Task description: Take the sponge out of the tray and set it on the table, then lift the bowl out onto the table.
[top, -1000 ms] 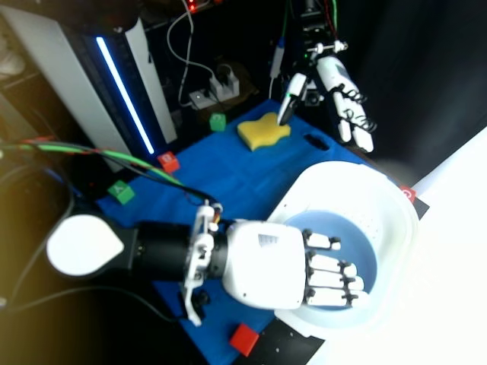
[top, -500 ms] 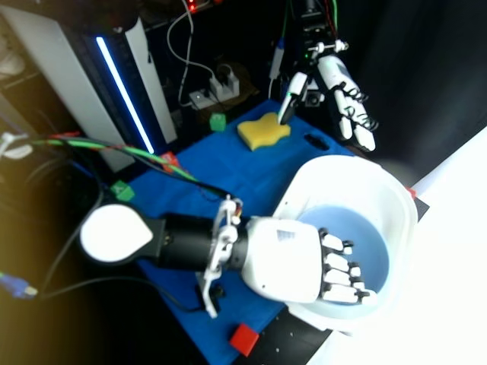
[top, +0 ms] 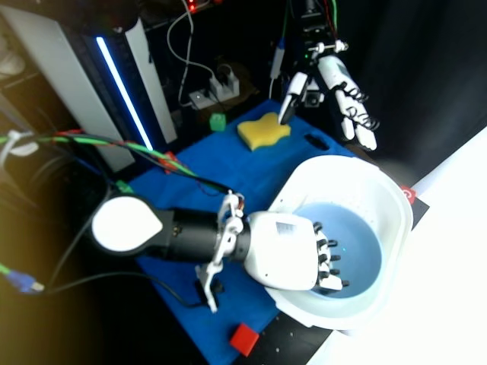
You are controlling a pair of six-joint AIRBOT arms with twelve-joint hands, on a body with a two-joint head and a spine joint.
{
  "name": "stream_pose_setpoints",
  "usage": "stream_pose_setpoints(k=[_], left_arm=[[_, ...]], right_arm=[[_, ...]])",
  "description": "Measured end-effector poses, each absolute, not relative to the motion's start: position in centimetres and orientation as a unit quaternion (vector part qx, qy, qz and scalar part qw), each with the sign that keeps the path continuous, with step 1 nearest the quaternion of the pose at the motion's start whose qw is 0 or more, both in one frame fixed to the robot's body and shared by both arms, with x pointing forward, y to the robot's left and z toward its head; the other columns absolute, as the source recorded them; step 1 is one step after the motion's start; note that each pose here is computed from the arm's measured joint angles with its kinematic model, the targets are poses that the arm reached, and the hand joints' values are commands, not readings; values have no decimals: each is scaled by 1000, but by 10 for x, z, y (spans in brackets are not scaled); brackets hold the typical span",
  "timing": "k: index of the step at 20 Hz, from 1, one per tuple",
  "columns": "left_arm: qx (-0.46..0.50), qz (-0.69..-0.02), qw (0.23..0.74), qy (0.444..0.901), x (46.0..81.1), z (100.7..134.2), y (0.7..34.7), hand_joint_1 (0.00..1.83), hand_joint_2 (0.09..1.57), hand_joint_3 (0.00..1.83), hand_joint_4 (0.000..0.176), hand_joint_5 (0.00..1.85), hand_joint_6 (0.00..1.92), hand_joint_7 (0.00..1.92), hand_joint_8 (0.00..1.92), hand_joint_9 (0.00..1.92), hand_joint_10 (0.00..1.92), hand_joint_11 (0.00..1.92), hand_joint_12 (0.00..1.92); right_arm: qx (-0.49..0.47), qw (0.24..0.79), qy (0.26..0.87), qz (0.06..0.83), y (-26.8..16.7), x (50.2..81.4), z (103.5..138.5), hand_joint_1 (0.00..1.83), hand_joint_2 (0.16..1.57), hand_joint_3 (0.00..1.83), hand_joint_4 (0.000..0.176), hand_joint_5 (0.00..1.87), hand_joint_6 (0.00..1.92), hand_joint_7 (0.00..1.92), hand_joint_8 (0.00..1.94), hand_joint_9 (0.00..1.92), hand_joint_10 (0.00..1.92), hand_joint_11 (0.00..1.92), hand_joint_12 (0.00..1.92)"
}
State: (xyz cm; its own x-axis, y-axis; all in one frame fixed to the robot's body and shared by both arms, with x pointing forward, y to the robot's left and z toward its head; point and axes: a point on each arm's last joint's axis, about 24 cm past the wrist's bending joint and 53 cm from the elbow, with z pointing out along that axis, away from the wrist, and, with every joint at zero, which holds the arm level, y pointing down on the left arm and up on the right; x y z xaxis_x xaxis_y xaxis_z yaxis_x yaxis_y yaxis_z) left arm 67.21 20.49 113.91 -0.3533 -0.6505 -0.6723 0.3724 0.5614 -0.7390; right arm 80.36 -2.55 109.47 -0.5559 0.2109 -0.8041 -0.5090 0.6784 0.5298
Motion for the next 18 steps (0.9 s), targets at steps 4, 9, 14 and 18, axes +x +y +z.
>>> stream_pose_setpoints(k=[4, 9, 14, 18], left_arm=[[-103, -457, 560, 683, 672, 1139, 205, 729, 943, 6, 139, 9, 3, 0, 0, 0, 0, 11, 46], [-104, -457, 560, 683, 673, 1139, 205, 727, 946, 4, 133, 22, 6, 0, 0, 0, 0, 34, 57], [-104, -461, 558, 682, 672, 1138, 202, 728, 947, 3, 134, 31, 6, 1, 0, 0, 0, 37, 63], [-105, -463, 559, 679, 672, 1140, 203, 729, 952, 3, 138, 43, 6, 17, 5, 2, 1, 39, 68]], right_arm=[[-103, 461, 793, 386, -25, 802, 1093, 974, 1204, 1, 78, 820, 1223, 1173, 28, 1235, 133, 752, 1322], [-107, 463, 792, 383, -23, 803, 1094, 444, 1327, 1, 0, 1147, 18, 1283, 10, 959, 948, 744, 1576], [-110, 463, 793, 380, -24, 803, 1093, 154, 1416, 3, 0, 1250, 37, 1384, 111, 1023, 1086, 687, 1552], [-124, 460, 796, 372, -21, 800, 1089, 9, 1415, 1, 0, 977, 1068, 1042, 1430, 960, 1522, 561, 1621]])
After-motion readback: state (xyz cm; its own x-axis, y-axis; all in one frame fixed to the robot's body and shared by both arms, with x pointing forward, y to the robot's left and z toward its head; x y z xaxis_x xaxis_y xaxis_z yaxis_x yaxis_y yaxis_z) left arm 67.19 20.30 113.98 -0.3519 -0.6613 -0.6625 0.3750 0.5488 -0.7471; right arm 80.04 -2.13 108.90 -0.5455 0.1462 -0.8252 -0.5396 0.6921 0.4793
